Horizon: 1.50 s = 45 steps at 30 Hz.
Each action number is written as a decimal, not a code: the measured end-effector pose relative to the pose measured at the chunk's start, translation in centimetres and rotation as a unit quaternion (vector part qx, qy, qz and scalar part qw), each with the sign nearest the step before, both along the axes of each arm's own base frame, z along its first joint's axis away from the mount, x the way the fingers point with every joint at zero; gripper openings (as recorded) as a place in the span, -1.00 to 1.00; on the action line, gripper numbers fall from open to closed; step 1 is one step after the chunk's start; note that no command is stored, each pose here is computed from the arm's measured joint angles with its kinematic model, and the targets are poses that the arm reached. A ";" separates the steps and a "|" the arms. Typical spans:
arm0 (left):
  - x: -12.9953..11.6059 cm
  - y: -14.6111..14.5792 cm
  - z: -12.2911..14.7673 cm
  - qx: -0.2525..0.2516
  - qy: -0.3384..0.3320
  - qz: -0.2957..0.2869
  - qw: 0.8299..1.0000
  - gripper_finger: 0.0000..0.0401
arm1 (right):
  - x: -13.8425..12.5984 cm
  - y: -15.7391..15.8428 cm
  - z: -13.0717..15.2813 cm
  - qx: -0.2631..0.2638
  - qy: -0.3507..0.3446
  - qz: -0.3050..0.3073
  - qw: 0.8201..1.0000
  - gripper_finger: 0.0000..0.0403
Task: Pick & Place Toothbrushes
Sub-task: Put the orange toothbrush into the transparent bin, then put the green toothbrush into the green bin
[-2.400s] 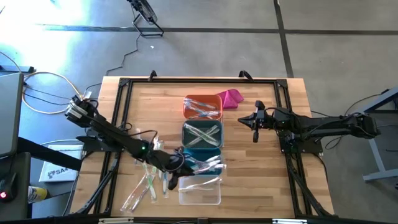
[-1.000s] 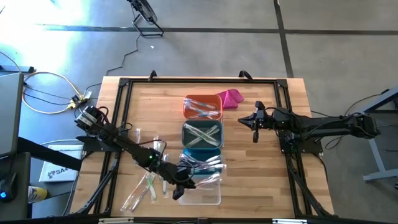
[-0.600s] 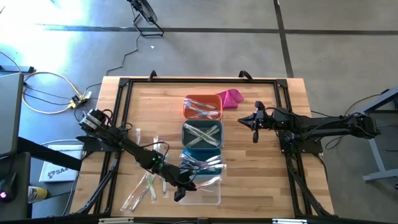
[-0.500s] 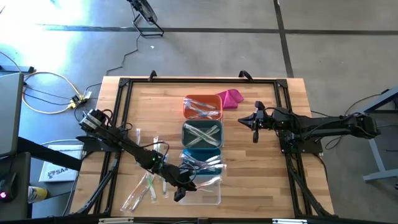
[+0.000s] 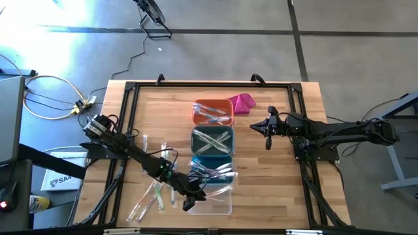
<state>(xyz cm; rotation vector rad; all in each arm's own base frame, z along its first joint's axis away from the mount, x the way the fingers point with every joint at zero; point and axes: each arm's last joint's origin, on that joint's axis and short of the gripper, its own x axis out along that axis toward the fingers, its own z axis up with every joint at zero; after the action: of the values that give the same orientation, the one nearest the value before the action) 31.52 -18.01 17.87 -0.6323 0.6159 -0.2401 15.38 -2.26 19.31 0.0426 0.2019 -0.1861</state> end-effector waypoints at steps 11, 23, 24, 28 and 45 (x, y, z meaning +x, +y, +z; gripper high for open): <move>0.0 0.0 0.0 -0.001 -0.001 0.000 1.000 -0.44 | 0.0 0.0 0.0 0.000 0.000 0.000 1.000 -0.98; -0.3 1.0 1.5 -0.006 0.007 -0.018 1.000 -0.44 | 0.0 0.0 0.0 0.000 0.000 0.000 1.000 -0.98; -0.5 1.3 1.8 -0.003 0.010 -0.021 1.000 -0.44 | 0.0 0.0 0.0 0.000 0.000 0.000 1.000 -0.98; -1.5 2.5 2.7 0.026 0.046 -0.022 0.998 -0.44 | 0.0 0.0 0.0 0.000 0.000 0.000 1.000 -0.98; -6.9 5.9 5.4 -0.041 0.266 0.054 0.962 -0.44 | 0.0 0.0 0.0 0.000 0.001 0.000 1.000 -0.98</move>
<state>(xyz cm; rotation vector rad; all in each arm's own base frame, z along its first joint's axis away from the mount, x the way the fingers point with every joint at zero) 24.64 -12.15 23.29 -0.8166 1.0891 0.0121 15.37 -2.27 19.29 0.0423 0.2044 -0.1866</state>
